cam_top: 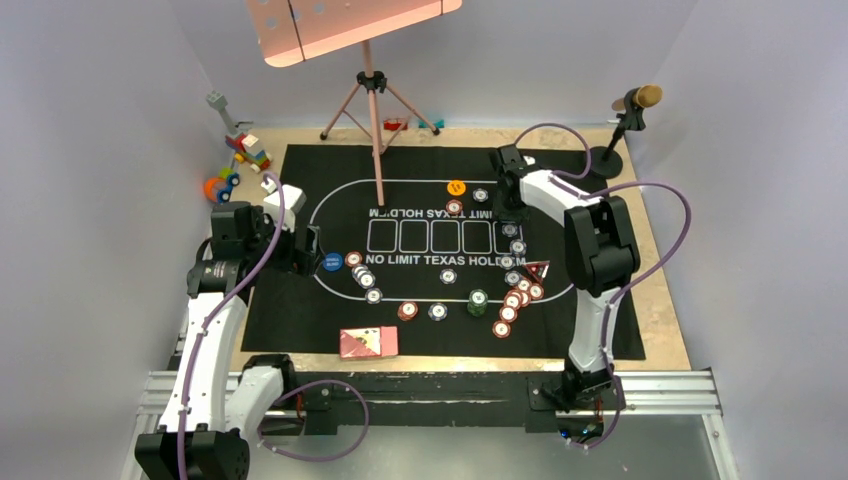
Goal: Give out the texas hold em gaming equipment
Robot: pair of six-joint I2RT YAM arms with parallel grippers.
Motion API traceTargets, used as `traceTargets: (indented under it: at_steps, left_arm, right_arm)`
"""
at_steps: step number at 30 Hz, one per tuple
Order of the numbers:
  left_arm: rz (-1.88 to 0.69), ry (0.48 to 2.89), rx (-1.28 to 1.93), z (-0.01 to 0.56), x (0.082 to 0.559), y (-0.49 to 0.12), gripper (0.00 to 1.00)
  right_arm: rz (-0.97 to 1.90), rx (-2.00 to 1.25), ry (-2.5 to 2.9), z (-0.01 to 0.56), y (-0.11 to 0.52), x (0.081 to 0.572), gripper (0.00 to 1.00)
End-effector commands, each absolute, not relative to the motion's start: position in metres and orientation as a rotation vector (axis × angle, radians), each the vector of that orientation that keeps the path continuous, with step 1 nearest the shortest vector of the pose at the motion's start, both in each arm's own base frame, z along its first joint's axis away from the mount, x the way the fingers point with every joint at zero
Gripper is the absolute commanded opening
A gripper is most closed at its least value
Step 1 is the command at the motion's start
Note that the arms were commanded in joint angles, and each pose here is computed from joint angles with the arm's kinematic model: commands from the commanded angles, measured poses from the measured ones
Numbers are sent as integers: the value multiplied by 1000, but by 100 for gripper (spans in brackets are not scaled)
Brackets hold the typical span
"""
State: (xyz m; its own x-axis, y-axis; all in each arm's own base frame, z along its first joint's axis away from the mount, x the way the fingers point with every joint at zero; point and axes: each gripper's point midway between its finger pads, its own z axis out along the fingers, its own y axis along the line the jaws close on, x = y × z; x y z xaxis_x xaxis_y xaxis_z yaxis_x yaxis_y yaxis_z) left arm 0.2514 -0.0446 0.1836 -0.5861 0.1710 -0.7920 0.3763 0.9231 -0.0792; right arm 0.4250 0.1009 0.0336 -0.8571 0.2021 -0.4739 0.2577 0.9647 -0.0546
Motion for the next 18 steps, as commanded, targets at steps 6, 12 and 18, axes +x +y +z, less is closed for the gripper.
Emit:
traceTargets:
  at_steps: [6, 12, 18]
  left_arm:
    - [-281, 2172, 410, 188, 255, -43, 100]
    - [-276, 2169, 413, 189, 255, -43, 100]
    - [-275, 2166, 414, 190, 254, -43, 100]
  right_arm:
    - [-238, 349, 2628, 37, 88, 412, 37]
    - [-245, 353, 2682, 21, 83, 384, 34]
    - [-235, 360, 2704, 19, 76, 353, 32]
